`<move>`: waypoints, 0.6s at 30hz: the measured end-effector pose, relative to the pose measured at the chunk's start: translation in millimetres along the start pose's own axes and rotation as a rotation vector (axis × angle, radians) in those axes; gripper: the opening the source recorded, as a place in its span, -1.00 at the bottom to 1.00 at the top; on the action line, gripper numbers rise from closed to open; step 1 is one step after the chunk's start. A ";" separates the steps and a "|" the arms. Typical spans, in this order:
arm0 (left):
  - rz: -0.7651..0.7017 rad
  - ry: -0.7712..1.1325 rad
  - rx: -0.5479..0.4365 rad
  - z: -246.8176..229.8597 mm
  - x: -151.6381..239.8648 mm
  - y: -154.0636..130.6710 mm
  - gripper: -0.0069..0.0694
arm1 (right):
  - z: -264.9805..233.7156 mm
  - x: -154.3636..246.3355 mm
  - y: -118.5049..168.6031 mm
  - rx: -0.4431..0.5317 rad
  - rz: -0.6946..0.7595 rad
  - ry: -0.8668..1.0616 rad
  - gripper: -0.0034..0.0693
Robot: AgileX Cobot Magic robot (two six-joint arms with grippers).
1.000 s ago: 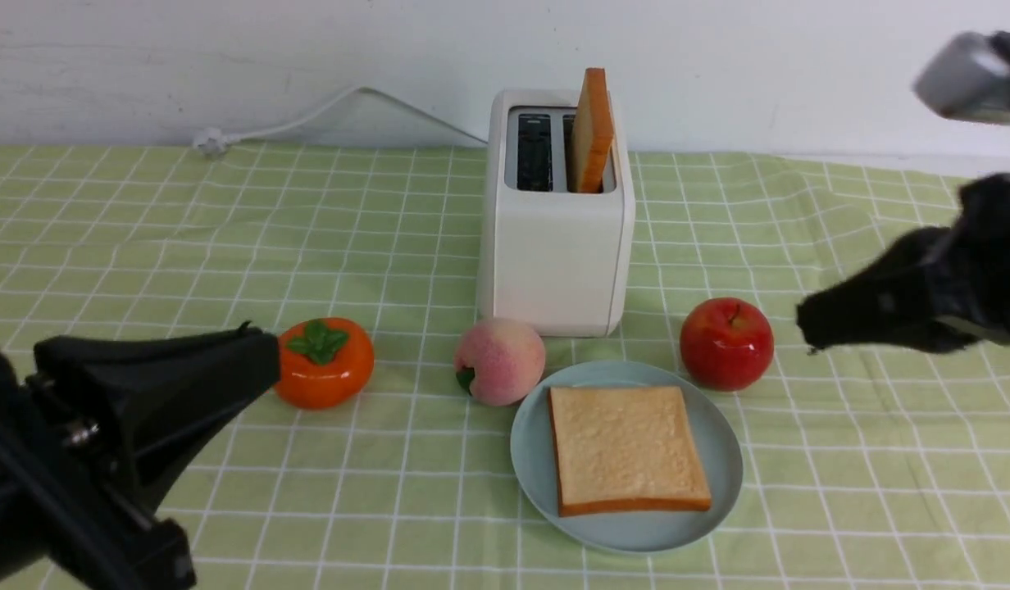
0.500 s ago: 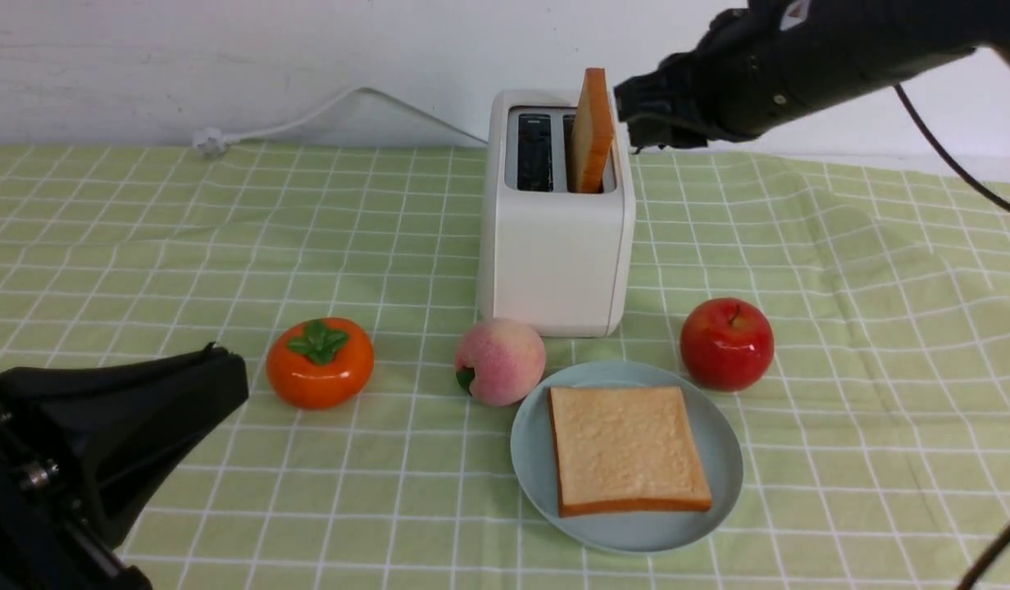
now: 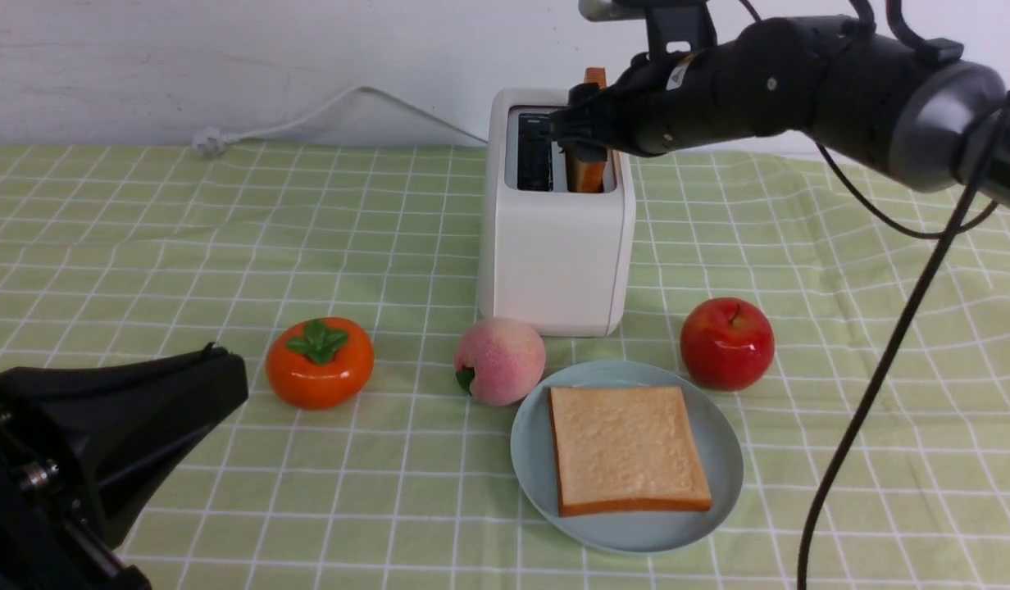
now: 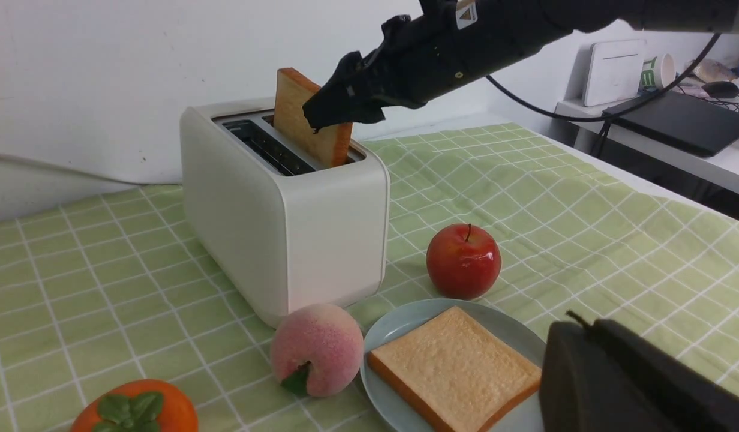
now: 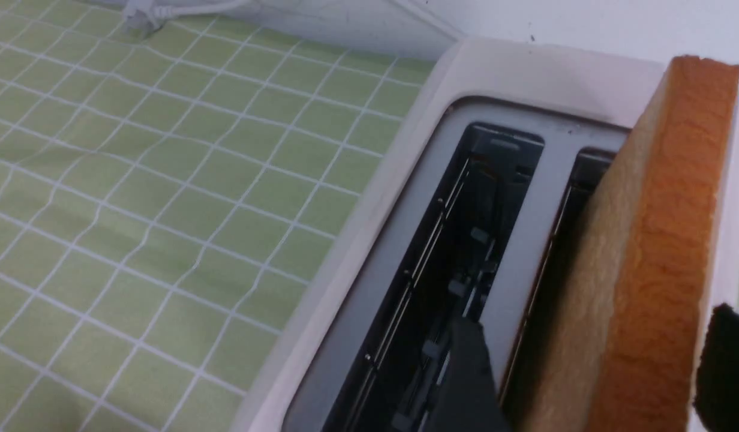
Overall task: Take toasted bread from bread machine on green coffee tablecloth place on plate.
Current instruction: 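Grasp the toast slice in the toaster and pull it up out of the slot with the right gripper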
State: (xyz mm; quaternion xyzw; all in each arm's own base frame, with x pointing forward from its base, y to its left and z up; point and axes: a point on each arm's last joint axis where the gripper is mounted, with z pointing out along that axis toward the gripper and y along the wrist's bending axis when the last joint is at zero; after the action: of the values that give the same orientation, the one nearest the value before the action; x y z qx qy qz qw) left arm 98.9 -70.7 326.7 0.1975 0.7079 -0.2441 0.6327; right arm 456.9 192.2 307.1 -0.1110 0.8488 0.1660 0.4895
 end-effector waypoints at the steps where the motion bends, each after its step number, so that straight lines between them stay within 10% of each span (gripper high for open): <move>1: 0.000 0.000 0.000 0.0 0.0 0.0 -0.85 | 0.3 -0.4 0.0 0.000 -0.001 -0.004 0.34; 10: 0.000 0.001 0.000 0.2 0.1 0.0 -0.85 | 2.8 -0.4 -0.5 0.001 -0.001 -0.019 -0.52; 18: 0.000 0.001 0.000 0.2 0.1 0.0 -0.85 | 1.1 -2.0 -0.1 0.000 -0.001 -0.023 -0.62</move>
State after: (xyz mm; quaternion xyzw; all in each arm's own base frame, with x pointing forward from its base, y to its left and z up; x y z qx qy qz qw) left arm 99.1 -70.8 326.5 0.1976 0.7083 -0.2439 0.6323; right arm 458.8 192.6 308.3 -0.1094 0.8430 0.1669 0.4995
